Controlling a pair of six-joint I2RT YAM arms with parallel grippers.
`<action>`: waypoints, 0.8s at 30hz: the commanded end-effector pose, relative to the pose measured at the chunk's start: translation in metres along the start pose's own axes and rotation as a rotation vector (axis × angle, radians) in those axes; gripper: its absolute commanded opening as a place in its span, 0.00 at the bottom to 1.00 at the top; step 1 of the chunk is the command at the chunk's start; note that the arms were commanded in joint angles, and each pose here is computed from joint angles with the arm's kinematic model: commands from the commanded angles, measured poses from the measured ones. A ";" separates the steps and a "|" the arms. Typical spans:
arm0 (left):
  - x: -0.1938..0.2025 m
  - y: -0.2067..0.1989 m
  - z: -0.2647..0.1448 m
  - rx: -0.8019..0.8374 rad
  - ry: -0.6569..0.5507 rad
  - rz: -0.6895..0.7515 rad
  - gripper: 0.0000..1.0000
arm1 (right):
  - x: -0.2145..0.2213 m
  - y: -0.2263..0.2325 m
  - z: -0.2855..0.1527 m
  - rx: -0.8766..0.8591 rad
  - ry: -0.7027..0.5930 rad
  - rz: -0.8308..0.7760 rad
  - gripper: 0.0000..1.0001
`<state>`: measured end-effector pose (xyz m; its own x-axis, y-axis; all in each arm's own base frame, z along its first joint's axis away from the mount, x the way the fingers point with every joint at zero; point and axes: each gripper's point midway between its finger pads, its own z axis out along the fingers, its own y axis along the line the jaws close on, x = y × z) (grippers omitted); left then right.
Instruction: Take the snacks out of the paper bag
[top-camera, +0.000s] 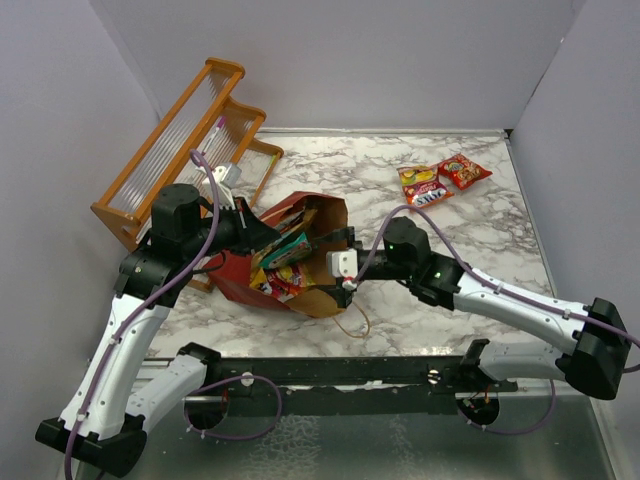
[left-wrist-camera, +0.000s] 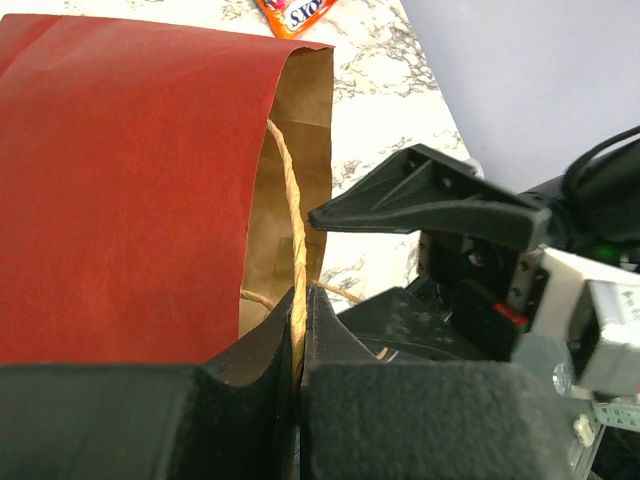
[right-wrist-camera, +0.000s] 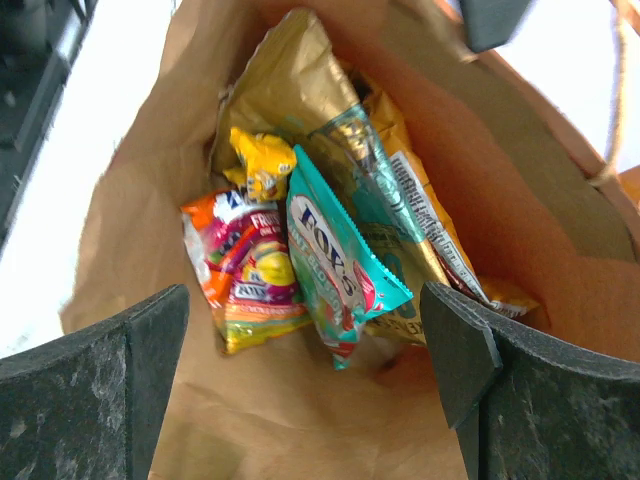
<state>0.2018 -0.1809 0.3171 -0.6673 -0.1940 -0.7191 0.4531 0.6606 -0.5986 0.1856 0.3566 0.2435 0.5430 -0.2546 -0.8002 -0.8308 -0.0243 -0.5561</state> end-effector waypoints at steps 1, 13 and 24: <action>-0.008 -0.005 -0.006 0.002 -0.039 0.025 0.00 | 0.009 -0.023 0.014 0.062 0.015 -0.296 0.99; -0.009 -0.008 -0.004 0.016 -0.032 0.031 0.00 | 0.067 -0.027 0.057 -0.022 0.177 -0.365 0.95; -0.006 -0.006 -0.001 0.022 -0.020 0.029 0.00 | 0.087 -0.029 0.080 -0.066 0.214 -0.387 0.88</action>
<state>0.2021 -0.1808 0.3177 -0.6640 -0.1948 -0.7219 0.4551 0.6607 -0.5969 0.2556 0.4007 0.1657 0.7617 -0.4113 -0.5006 -0.6151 -0.2164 -0.7582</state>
